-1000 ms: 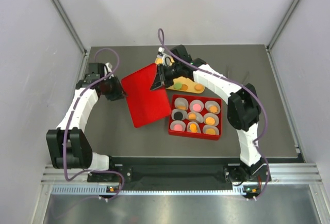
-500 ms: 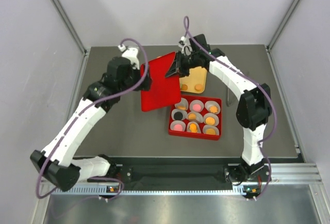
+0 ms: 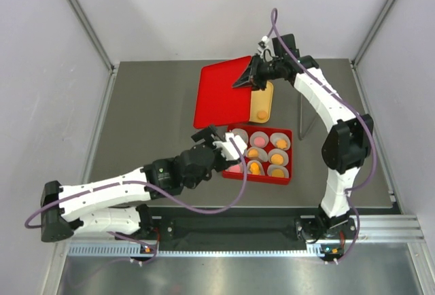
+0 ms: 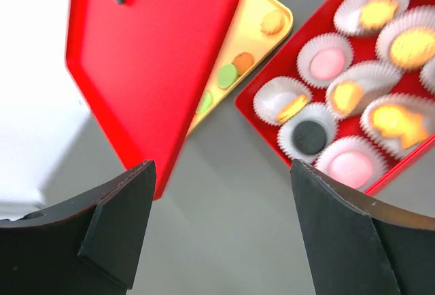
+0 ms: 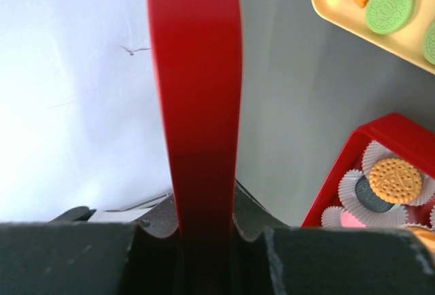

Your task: Pack the cookies

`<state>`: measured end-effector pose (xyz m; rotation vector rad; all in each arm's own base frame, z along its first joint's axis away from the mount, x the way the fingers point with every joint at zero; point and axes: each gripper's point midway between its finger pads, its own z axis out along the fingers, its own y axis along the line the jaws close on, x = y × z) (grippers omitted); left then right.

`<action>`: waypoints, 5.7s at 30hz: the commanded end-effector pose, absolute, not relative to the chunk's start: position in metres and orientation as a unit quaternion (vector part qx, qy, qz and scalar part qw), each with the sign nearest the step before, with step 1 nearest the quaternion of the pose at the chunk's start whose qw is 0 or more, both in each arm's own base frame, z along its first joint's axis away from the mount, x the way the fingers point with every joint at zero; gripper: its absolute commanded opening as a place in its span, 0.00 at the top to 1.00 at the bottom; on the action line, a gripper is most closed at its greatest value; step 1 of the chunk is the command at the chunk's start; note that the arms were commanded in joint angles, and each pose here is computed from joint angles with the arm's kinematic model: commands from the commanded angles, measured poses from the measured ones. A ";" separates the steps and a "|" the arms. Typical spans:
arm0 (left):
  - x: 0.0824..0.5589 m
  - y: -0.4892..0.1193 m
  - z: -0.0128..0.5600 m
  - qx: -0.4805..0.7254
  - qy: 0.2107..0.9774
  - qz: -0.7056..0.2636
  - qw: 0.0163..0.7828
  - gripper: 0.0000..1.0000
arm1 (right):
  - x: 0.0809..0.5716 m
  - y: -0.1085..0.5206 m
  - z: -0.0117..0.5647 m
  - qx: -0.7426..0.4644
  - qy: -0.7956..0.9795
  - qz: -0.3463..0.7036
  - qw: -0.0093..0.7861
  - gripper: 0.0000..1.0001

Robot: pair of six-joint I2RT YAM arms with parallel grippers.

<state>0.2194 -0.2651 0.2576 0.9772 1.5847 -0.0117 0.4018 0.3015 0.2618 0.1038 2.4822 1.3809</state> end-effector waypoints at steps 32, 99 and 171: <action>0.270 -0.293 0.296 0.496 0.434 0.160 0.735 0.24 | 0.353 0.295 0.321 0.018 0.842 0.507 0.185 1.00; 0.302 -0.338 0.351 0.056 0.706 -0.650 0.276 1.00 | 0.337 0.125 0.301 0.089 0.824 0.292 0.478 0.11; 0.291 -0.370 0.162 0.015 0.741 -0.660 0.125 0.97 | 0.268 0.110 0.108 0.123 0.848 0.312 0.410 0.11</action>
